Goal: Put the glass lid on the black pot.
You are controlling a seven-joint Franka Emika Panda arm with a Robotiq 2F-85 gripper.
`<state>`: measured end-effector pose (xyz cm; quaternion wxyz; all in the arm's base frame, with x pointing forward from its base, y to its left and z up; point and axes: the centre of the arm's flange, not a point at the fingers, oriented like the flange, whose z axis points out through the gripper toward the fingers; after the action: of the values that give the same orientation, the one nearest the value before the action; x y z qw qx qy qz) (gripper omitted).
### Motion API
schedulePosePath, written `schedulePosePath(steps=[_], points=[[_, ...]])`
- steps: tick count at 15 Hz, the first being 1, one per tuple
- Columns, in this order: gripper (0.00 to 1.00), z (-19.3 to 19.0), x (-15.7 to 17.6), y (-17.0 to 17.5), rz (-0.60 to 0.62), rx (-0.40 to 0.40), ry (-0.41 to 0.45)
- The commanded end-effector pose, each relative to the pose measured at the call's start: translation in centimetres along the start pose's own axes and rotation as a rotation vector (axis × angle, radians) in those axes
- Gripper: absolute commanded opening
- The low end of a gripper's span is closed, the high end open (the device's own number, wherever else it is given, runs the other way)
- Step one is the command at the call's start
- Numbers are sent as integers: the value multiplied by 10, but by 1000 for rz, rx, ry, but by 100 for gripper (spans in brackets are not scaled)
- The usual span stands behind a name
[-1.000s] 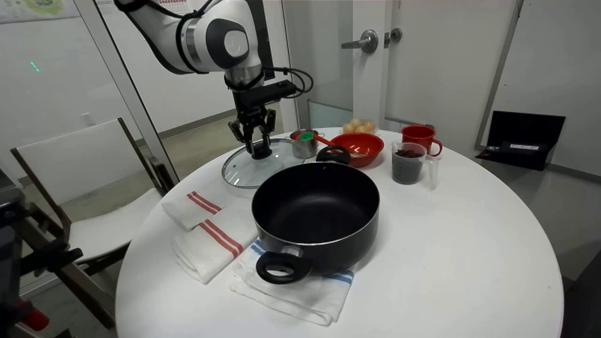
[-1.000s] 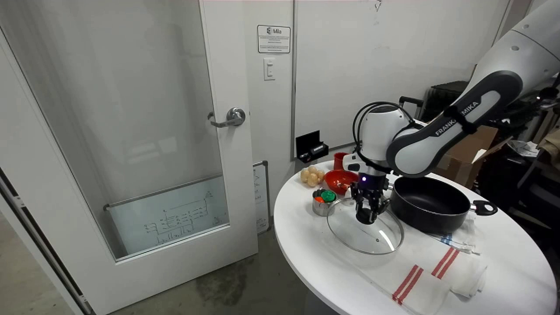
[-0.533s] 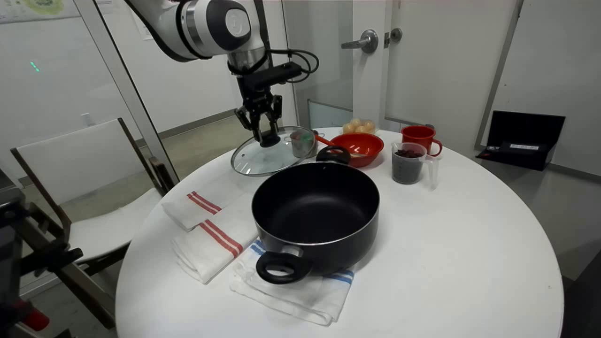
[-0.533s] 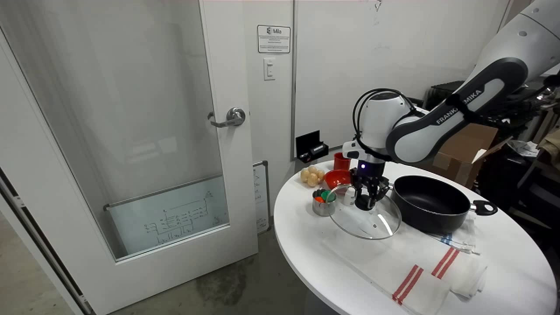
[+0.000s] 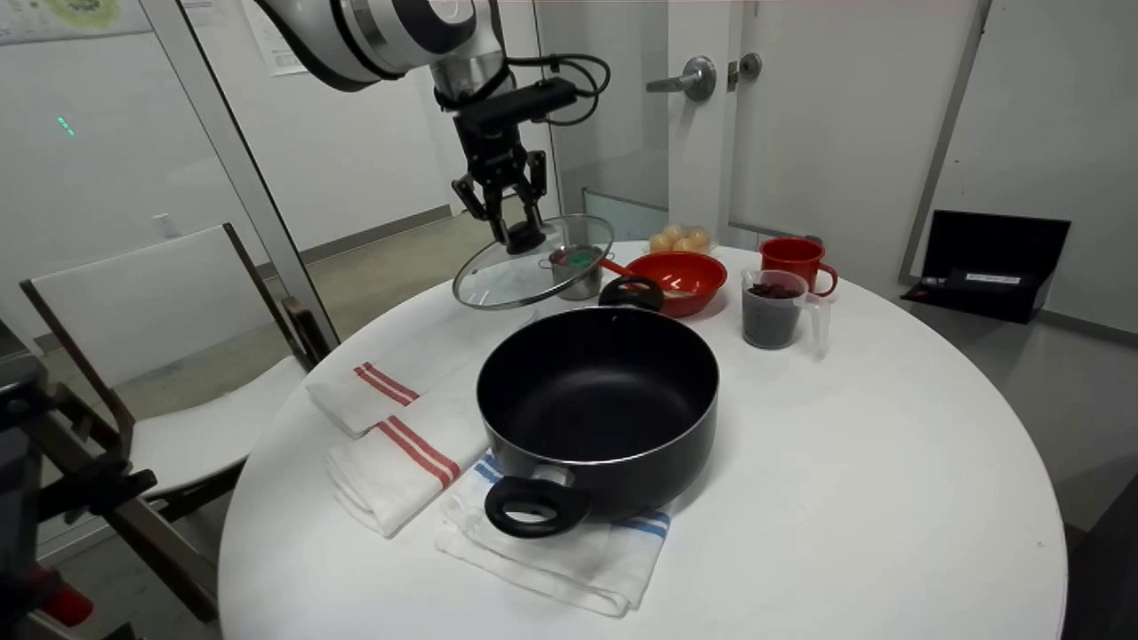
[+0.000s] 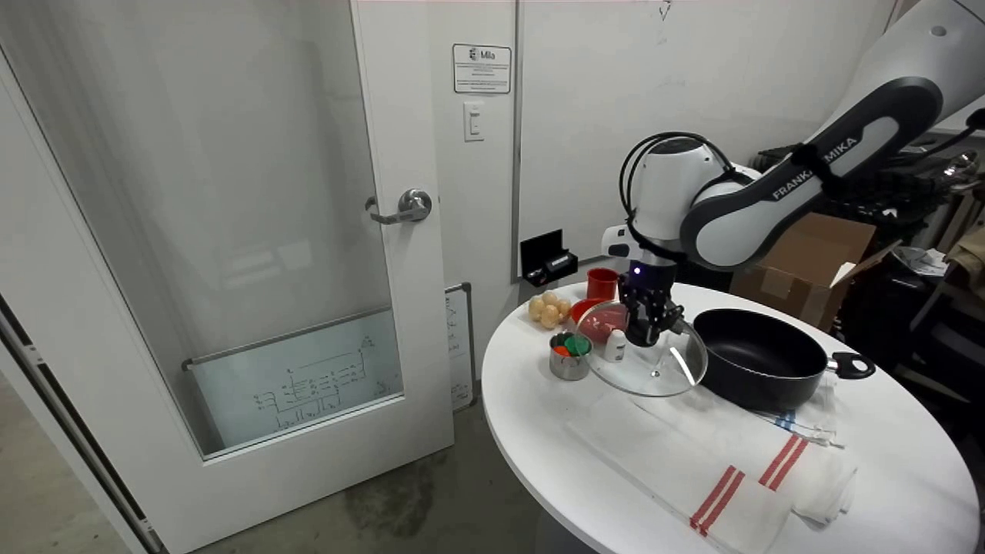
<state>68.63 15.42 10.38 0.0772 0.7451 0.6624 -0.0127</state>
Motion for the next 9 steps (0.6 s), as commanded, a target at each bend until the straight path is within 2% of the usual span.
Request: schedulePosePath(steps=[1, 9], points=[[25, -28, -15, 9, 71, -13, -56], [25, -54, -71, 31, 278, 18, -77]])
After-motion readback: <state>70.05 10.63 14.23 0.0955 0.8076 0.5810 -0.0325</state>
